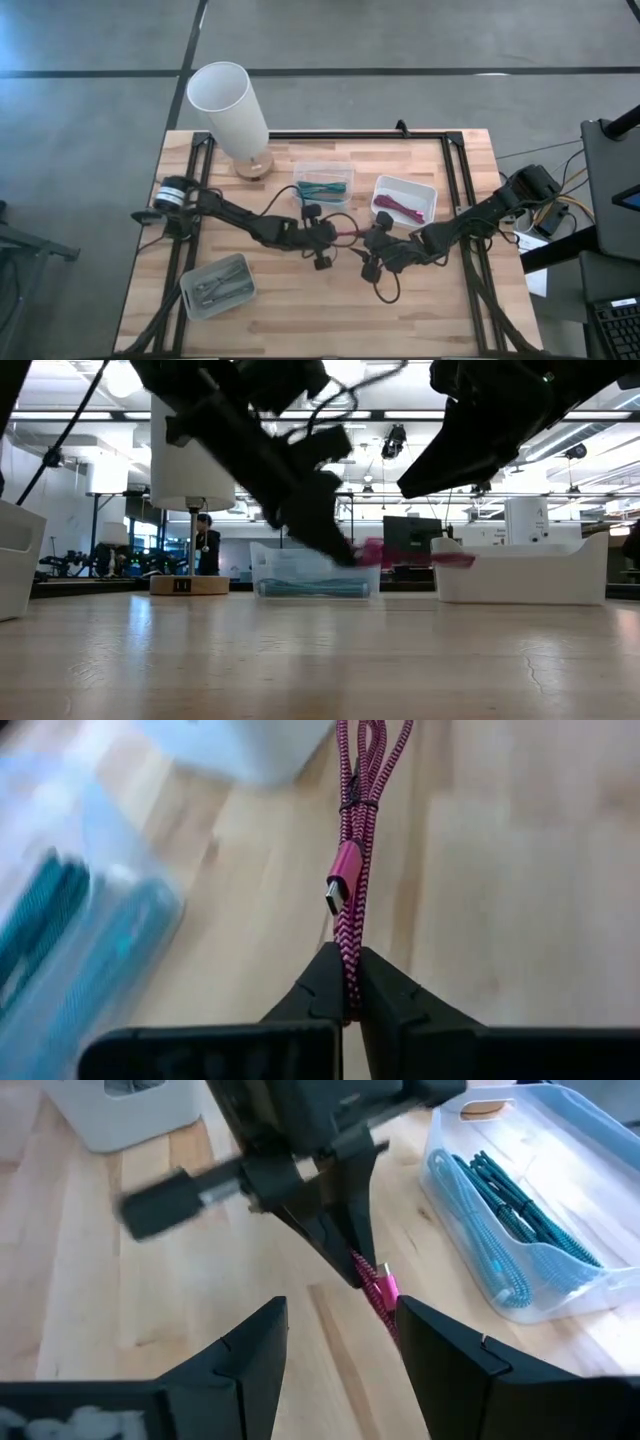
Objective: Pick & Place USB Port
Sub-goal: Put the pink USB cable into the white bin
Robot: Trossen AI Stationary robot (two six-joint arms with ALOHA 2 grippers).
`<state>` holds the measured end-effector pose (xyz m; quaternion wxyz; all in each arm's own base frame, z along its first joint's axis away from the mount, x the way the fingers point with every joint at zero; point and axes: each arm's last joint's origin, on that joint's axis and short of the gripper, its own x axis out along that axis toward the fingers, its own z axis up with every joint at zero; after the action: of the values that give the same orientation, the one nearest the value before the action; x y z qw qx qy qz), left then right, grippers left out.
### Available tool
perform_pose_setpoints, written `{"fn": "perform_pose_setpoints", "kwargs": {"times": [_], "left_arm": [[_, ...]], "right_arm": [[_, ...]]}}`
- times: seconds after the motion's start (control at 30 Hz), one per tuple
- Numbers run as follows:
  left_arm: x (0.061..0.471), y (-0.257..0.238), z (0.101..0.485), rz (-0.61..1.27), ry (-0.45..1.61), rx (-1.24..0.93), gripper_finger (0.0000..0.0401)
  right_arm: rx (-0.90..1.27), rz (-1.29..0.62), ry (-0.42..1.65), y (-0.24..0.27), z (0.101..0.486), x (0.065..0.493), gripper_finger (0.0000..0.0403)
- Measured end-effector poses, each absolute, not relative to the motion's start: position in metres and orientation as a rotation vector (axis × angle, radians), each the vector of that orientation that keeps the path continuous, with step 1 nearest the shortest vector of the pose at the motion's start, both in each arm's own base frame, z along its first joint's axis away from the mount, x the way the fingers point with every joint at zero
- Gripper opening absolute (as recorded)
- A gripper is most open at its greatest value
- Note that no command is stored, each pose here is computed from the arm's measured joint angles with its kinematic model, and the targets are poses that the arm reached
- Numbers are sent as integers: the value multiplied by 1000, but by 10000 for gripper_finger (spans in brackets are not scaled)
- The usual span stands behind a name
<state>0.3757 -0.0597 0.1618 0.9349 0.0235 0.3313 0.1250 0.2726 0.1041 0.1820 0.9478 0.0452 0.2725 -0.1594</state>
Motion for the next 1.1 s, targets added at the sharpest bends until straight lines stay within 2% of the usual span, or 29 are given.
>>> {"fn": "perform_pose_setpoints", "kwargs": {"times": [0.43, 0.8, 1.1], "left_arm": [[388, -75, 207, 204, 668, 135, 12], [385, -90, 213, 124, 707, 97, 12], [390, -89, 224, 167, 663, 146, 14]], "right_arm": [[34, -332, 602, 102, 178, 269, 185], [-21, -322, 619, 101, 173, 266, 178], [-51, -304, 626, 101, 173, 267, 158]]}}
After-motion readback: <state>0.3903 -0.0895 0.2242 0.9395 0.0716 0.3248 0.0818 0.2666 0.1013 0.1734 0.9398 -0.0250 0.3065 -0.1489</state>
